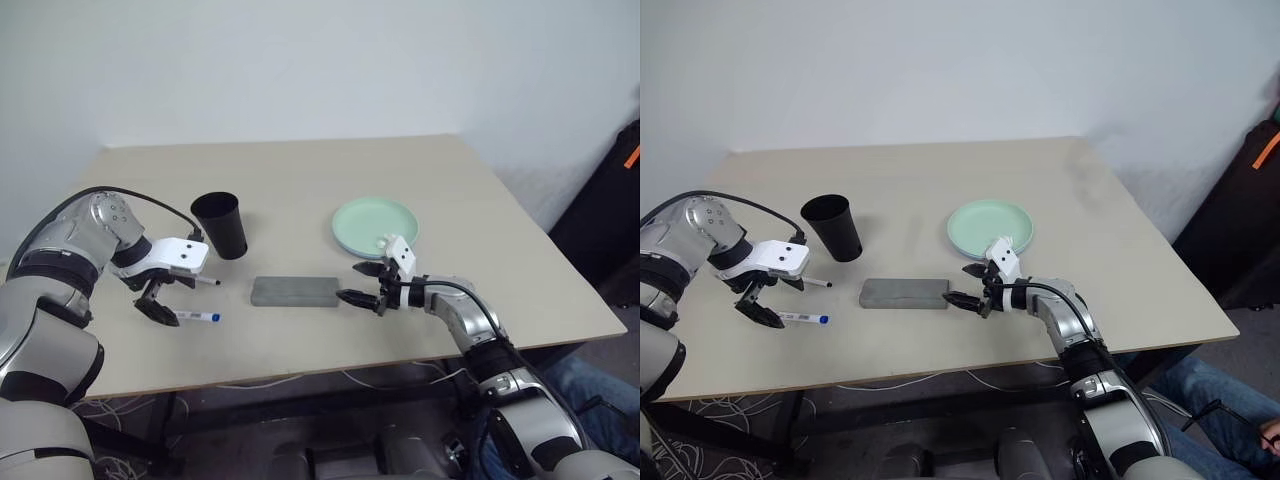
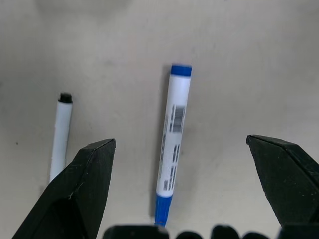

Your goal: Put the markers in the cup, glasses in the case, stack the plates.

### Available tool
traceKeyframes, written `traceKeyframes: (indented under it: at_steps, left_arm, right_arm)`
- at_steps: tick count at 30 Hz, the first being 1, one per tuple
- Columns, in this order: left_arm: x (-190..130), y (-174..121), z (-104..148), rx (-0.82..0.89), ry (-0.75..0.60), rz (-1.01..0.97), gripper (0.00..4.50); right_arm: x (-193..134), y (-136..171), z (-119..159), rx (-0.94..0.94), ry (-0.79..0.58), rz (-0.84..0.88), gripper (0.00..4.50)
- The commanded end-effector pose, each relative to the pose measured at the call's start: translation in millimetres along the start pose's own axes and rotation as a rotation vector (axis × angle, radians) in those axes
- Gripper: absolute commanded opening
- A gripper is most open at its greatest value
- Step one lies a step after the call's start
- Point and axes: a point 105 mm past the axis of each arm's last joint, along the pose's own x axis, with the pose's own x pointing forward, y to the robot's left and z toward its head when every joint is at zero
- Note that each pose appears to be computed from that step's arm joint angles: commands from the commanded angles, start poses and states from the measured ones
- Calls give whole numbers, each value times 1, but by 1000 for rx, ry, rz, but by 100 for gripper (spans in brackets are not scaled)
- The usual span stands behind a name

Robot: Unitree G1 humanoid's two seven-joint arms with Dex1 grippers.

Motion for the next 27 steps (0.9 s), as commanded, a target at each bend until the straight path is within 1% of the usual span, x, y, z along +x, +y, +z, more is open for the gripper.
traceKeyframes:
  at_steps: [1, 5, 20, 23, 24, 27]
  left_arm:
    - [-4, 1, -2, 18, 30, -4, 447]
    - [2, -2, -6, 31, 64, -33, 447]
    - [25, -5, -12, 62, 110, -52, 447]
    - [27, -6, -12, 72, 110, -56, 397]
    - [28, -6, -12, 76, 111, -53, 372]
    - [30, -6, -12, 86, 111, -50, 271]
  right_arm:
    - [1, -2, 15, -39, -45, -8, 445]
    - [1, -2, 15, -39, -47, -12, 445]
    - [2, -3, 13, -41, -48, -29, 445]
    - [2, -3, 13, -43, -49, -30, 445]
    - [2, -3, 13, -43, -50, -31, 445]
    - [3, -3, 14, -44, -51, -32, 445]
